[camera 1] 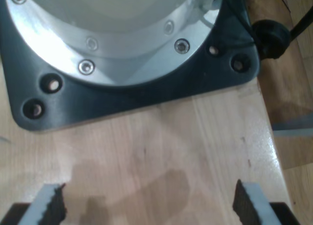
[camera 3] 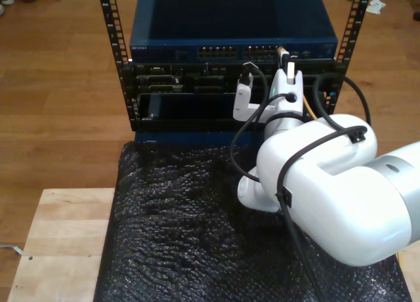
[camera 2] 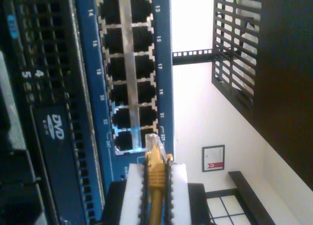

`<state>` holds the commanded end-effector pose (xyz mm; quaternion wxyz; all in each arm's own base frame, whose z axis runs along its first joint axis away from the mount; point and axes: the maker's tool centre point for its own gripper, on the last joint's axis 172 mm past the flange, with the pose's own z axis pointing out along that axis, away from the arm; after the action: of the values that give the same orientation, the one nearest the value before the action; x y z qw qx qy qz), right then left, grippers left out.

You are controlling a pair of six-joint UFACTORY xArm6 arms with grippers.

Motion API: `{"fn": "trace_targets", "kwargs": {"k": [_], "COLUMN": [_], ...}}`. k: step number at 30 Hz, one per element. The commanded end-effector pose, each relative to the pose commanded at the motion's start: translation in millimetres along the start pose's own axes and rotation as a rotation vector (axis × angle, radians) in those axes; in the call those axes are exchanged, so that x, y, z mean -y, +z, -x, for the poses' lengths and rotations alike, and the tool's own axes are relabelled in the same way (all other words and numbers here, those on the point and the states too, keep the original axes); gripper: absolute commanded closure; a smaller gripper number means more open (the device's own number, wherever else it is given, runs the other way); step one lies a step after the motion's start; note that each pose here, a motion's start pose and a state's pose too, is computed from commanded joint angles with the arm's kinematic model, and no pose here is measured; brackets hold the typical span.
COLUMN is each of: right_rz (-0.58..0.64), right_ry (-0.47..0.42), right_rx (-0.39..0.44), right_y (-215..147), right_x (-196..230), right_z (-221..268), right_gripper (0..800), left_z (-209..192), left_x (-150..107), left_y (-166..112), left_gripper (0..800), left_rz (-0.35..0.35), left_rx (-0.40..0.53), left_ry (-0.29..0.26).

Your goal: Grab the cable and plug it in

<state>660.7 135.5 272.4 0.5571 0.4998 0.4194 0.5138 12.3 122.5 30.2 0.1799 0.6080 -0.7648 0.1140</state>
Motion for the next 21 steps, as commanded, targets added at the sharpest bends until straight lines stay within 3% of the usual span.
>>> {"fn": "trace_targets", "kwargs": {"k": [21], "right_rz": [-0.002], "right_ry": [-0.001], "right_rx": [0.005], "right_y": [0.1], "right_x": [3.0], "right_z": [1.1], "right_gripper": [800], "left_z": [0.0], "left_x": [0.0], "left_y": [0.0], "left_gripper": [0], "left_rz": [0.0], "left_rx": [0.0], "left_ry": [0.002]}}
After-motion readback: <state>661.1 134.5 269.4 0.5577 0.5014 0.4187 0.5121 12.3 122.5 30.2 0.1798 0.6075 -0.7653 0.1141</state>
